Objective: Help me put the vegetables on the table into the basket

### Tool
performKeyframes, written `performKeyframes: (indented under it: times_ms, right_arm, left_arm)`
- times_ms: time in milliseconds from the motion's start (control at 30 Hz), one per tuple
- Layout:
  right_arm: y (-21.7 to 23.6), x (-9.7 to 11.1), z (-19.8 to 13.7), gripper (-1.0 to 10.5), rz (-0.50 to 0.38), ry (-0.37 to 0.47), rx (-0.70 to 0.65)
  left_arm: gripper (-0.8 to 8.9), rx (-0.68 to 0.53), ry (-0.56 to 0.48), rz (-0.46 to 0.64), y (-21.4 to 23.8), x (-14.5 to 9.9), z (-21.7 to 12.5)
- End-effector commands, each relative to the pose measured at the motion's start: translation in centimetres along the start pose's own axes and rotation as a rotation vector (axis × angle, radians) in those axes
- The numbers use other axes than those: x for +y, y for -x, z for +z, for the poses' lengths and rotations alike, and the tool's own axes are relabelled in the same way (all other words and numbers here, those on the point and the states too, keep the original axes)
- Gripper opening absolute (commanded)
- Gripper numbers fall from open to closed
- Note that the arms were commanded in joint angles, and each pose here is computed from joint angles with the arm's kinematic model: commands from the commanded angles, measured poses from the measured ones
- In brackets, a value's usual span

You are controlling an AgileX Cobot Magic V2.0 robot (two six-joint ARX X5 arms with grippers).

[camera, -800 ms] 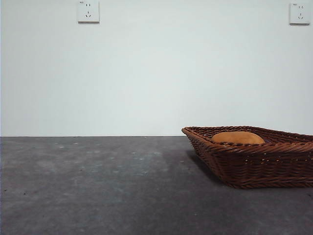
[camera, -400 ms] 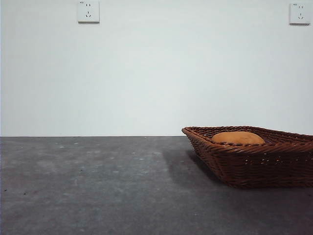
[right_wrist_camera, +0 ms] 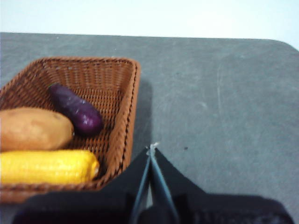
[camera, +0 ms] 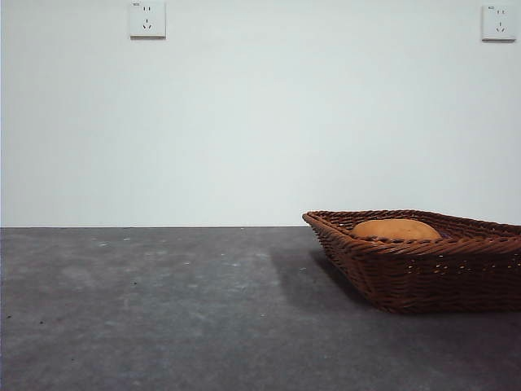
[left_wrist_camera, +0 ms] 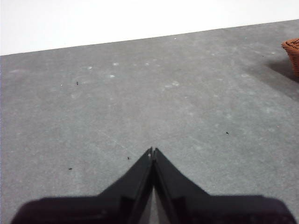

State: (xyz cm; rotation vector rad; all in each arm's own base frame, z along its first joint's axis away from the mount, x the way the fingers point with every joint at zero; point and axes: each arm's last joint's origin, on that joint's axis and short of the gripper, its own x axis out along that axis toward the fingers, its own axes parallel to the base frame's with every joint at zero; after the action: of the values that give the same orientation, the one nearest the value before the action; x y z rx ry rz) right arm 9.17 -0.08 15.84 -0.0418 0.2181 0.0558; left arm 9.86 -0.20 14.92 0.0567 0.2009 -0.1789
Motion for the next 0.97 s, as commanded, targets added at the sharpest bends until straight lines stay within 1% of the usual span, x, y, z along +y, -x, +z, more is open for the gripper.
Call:
performKeyframes:
  times_ms: [33,967]
  right_arm:
    - [-0.24,0.06,-0.46,0.0,0.009,-0.018,-0.001]
    - [-0.27,0.05,-0.54,0.0,0.006,-0.023,0.002]
  left_arm:
    - [-0.03,0.01,0.012,0.001,-0.09,0.01,-0.33]
    - [-0.04,0.018,0.014,0.0,-0.14,0.02,-0.38]
